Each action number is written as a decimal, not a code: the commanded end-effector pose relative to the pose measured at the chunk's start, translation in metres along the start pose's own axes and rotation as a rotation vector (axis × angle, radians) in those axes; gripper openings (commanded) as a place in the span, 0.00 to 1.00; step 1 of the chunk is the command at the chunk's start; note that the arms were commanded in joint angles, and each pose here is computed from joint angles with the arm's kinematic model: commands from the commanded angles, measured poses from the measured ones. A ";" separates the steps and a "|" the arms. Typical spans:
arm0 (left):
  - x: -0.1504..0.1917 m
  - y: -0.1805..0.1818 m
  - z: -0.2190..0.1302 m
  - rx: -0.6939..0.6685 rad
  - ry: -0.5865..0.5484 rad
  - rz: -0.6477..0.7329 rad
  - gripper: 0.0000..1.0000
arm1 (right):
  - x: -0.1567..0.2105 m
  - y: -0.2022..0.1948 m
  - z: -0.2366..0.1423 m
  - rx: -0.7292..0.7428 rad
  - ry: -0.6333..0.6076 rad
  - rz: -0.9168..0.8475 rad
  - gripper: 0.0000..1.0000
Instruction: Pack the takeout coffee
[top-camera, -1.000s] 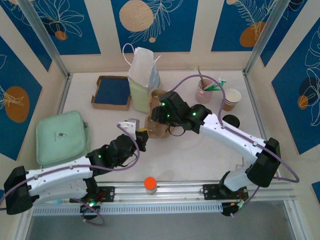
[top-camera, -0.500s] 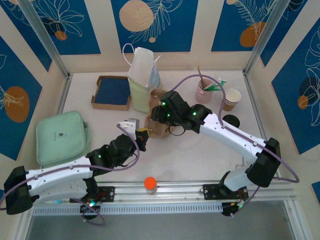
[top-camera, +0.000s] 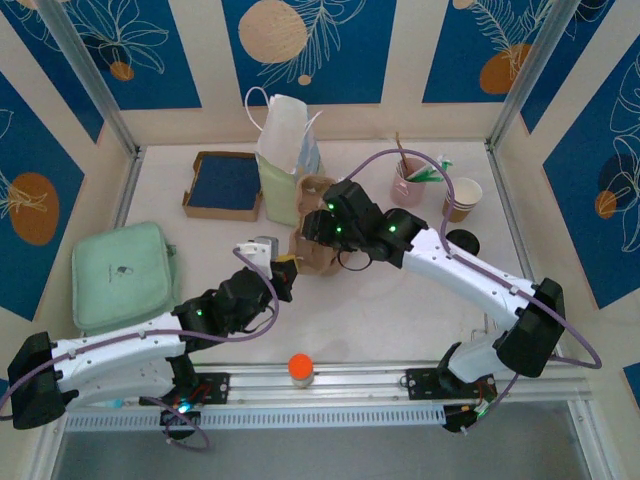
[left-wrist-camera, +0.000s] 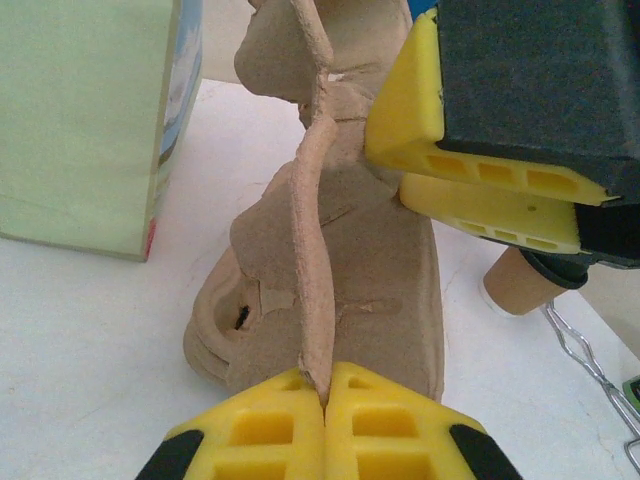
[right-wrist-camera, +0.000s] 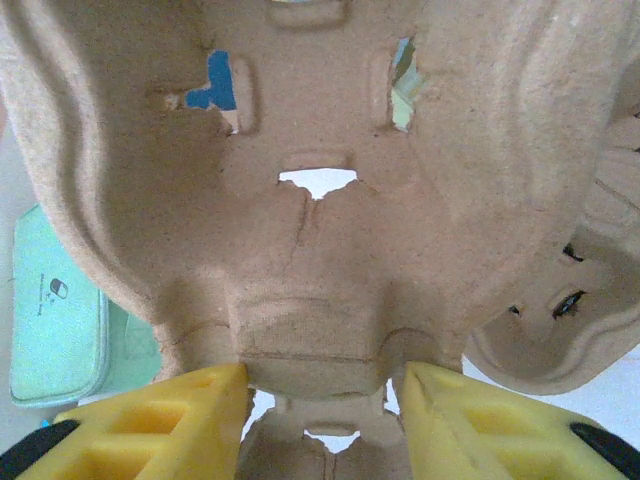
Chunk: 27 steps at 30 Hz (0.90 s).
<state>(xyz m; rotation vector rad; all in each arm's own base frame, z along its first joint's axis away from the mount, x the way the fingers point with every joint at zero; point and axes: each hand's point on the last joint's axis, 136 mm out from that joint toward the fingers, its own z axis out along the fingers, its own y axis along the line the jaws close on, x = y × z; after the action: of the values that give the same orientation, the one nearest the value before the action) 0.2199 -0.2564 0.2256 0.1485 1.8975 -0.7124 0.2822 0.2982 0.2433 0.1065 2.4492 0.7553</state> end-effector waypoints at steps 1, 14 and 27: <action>-0.008 -0.025 -0.006 0.101 -0.024 0.009 0.00 | -0.012 0.000 -0.002 -0.023 -0.046 0.020 0.48; -0.007 -0.022 -0.006 0.092 -0.026 0.009 0.00 | -0.013 0.003 -0.006 -0.071 -0.053 0.024 0.51; -0.012 -0.026 -0.007 0.106 -0.034 0.012 0.00 | -0.004 -0.001 0.003 -0.010 -0.011 -0.005 0.36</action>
<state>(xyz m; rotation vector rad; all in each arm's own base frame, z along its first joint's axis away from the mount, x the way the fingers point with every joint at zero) 0.2177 -0.2588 0.2272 0.1707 1.8888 -0.7121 0.2851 0.2958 0.2419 0.1108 2.4318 0.7928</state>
